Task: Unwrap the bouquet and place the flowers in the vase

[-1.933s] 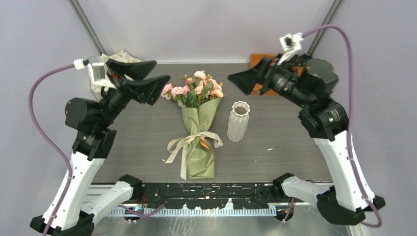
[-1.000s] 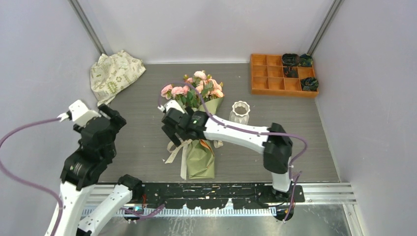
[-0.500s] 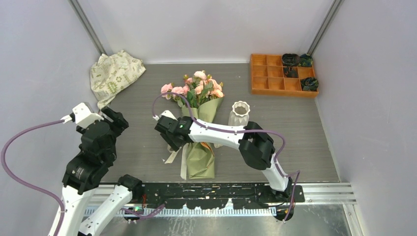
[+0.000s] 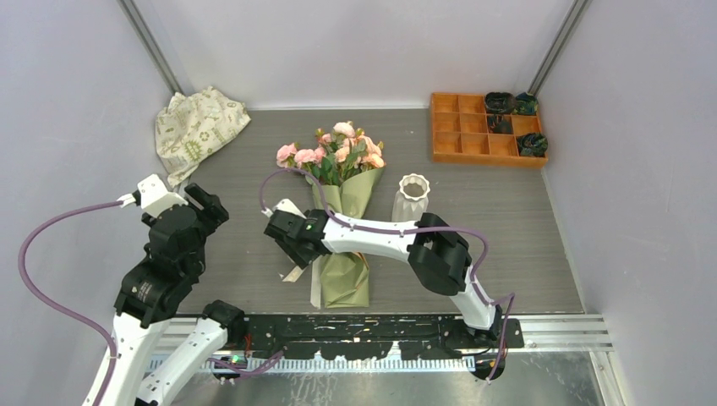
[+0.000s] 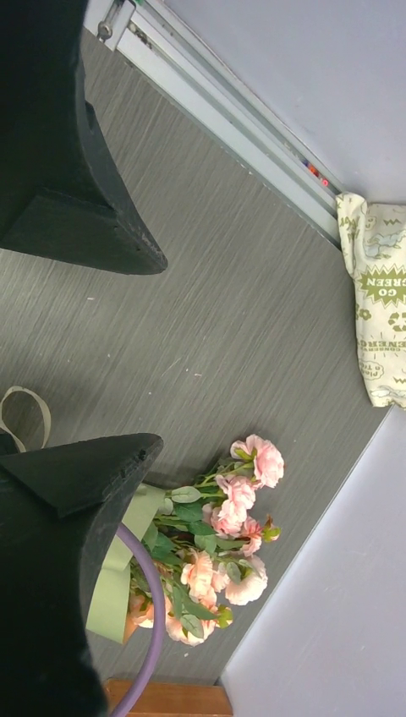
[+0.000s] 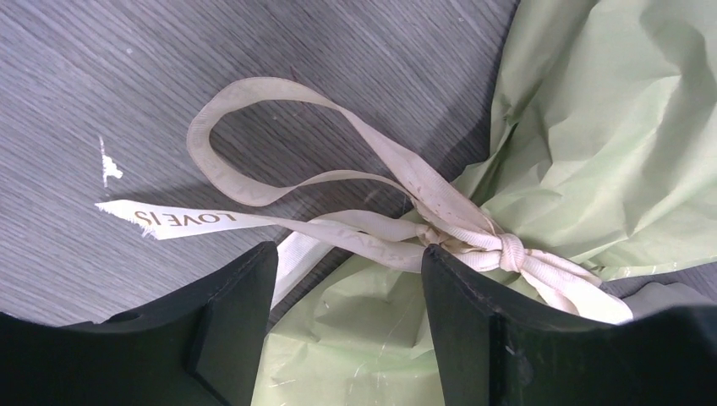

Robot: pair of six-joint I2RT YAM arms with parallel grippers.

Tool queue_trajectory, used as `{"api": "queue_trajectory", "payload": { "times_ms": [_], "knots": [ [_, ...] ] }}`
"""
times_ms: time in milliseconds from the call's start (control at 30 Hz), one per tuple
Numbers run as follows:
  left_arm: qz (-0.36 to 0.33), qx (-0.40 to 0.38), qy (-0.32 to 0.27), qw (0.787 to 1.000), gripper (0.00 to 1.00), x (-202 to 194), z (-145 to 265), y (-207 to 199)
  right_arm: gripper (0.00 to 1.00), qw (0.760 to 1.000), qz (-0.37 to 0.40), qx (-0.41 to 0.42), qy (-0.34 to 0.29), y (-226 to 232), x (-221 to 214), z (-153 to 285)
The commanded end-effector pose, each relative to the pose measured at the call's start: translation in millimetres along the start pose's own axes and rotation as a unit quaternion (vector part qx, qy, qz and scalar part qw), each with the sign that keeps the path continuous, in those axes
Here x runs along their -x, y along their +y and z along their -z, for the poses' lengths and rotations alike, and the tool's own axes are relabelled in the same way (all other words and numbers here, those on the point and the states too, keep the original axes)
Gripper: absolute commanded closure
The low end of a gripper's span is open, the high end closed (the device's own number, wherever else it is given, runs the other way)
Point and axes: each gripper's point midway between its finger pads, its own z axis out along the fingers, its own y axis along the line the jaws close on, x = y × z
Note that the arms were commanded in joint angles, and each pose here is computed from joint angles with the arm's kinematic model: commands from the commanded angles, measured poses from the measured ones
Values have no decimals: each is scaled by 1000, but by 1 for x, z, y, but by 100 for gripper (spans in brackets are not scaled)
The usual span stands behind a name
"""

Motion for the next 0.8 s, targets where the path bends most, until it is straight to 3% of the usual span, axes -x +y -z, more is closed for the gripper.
{"api": "queue_trajectory", "payload": {
  "times_ms": [0, 367, 767],
  "knots": [
    [19, -17, -19, 999, 31, 11, 0, -8, 32, 999, -14, -15, -26, -5, 12, 5],
    [15, -22, -9, 1000, 33, 3, -4, -12, 35, 999, 7, -42, -6, -14, -4, -10],
    [15, -25, -4, 1000, 33, -2, -6, -14, 53, 997, 12, -72, 1, -22, -10, -17]
  ]
}}
